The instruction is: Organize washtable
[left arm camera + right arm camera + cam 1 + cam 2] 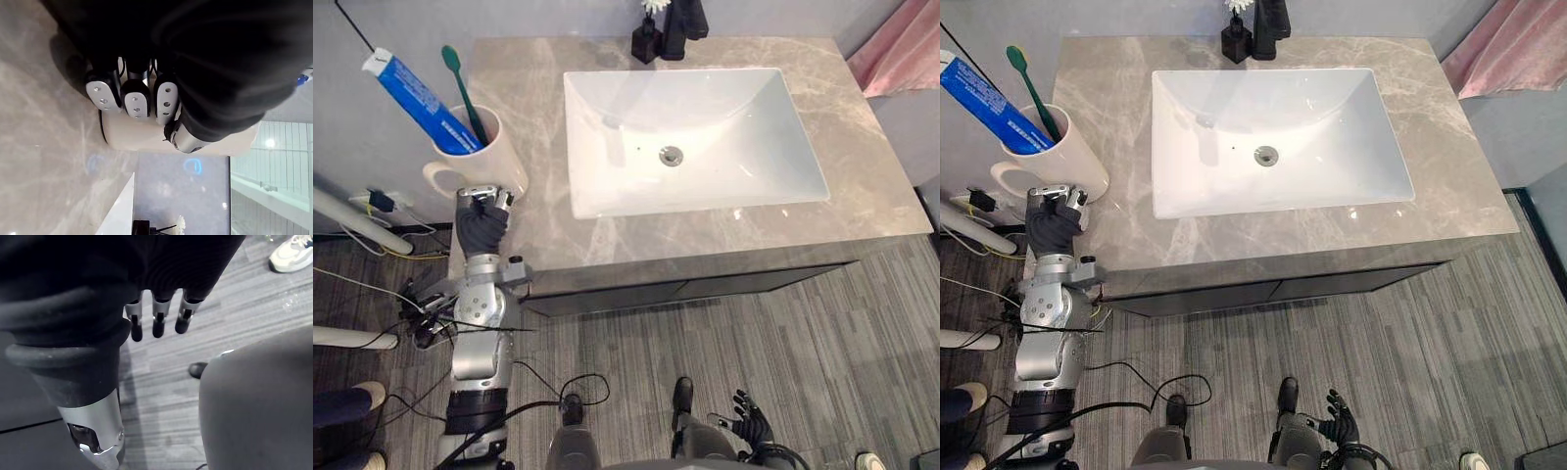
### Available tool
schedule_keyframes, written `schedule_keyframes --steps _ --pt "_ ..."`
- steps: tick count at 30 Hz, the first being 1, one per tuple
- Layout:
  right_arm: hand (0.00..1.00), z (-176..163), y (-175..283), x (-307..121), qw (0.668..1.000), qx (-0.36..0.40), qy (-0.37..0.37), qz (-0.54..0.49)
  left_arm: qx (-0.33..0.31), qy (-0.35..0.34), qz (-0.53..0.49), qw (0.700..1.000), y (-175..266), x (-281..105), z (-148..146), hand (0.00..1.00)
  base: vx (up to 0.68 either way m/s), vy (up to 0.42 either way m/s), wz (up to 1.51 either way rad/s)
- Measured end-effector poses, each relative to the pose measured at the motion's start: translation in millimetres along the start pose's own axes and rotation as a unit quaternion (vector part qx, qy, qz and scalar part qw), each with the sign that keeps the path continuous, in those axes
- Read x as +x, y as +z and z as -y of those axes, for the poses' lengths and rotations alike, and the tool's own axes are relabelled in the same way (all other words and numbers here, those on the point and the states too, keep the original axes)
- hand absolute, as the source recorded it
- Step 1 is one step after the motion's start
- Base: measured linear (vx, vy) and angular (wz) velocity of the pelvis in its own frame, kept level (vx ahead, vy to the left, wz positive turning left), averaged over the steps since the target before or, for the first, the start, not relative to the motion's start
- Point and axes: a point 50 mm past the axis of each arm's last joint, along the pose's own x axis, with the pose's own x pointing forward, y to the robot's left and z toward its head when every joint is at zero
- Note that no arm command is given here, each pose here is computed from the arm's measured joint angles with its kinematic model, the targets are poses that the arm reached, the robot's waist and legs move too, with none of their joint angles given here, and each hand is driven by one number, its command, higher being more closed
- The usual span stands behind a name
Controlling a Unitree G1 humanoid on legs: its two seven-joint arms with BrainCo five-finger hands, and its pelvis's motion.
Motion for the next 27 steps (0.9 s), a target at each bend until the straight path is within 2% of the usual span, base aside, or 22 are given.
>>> schedule_keyframes --steps 7,17,27 --pt "0.00 0.3 0.0 0.1 1.000 0.000 -0.001 0.000 0.058 0.007 0.004 0.998 2.9 19.9 -10.9 1.00 -0.04 -0.018 -0.01" --pt "0.00 -0.1 3.0 0.9 1.000 0.001 0.000 0.006 0.081 0.012 0.024 0.996 12.5 28.3 -16.9 1.00 -0.02 -0.013 -0.01" --pt "0.00 -2.6 18.7 3.4 0.999 0.001 0.005 0.038 0.111 0.017 0.062 0.992 36.2 61.4 -13.0 1.00 -0.10 -0.039 0.02"
